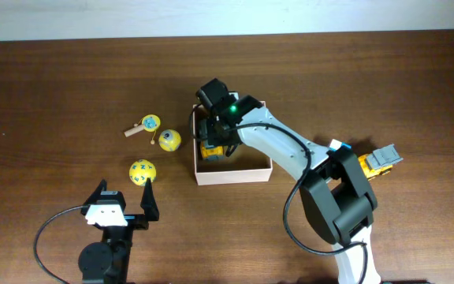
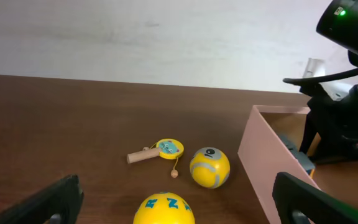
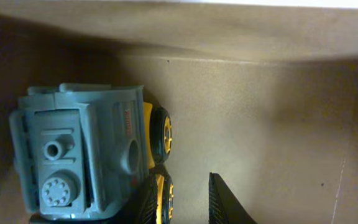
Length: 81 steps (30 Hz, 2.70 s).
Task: Pack container
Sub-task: 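Lower the truck into the box and open the right gripper, then move the right gripper back to the grey dump truck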
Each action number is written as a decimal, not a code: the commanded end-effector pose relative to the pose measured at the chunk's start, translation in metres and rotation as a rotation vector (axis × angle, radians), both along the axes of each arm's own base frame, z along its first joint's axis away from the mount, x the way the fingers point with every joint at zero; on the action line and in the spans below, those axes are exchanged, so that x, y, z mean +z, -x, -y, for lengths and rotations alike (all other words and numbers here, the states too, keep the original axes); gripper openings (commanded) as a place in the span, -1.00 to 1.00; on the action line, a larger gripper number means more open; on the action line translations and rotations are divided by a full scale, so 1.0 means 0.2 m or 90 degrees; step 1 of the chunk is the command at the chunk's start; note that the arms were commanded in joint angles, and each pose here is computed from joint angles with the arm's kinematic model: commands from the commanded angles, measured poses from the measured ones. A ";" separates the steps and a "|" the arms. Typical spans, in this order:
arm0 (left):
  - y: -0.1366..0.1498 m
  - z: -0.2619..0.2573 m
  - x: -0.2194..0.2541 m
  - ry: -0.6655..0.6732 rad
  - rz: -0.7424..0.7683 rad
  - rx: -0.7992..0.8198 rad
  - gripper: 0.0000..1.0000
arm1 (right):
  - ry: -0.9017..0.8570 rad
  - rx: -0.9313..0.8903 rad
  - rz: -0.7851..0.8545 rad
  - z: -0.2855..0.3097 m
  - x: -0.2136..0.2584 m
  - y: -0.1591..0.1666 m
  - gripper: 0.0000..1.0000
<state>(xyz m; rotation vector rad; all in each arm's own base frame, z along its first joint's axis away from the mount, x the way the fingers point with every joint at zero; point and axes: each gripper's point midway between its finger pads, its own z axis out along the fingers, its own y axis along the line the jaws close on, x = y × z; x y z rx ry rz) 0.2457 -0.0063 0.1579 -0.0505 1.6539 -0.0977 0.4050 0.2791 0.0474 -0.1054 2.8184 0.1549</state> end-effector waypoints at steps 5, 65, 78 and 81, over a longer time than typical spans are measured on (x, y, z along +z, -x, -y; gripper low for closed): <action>0.00 0.00 0.00 -0.012 0.002 -0.005 0.99 | -0.004 0.015 -0.013 -0.03 -0.03 0.03 -0.55; 0.00 0.00 0.00 -0.012 0.002 -0.005 0.98 | 0.100 -0.677 -0.303 2.00 0.46 0.36 0.82; 0.00 0.00 0.00 -0.012 0.002 -0.005 0.99 | -0.071 -0.680 -0.210 1.88 0.20 0.47 0.89; 0.00 0.00 0.00 -0.012 0.002 -0.005 0.98 | -0.105 -0.673 -0.199 1.82 0.04 0.50 0.92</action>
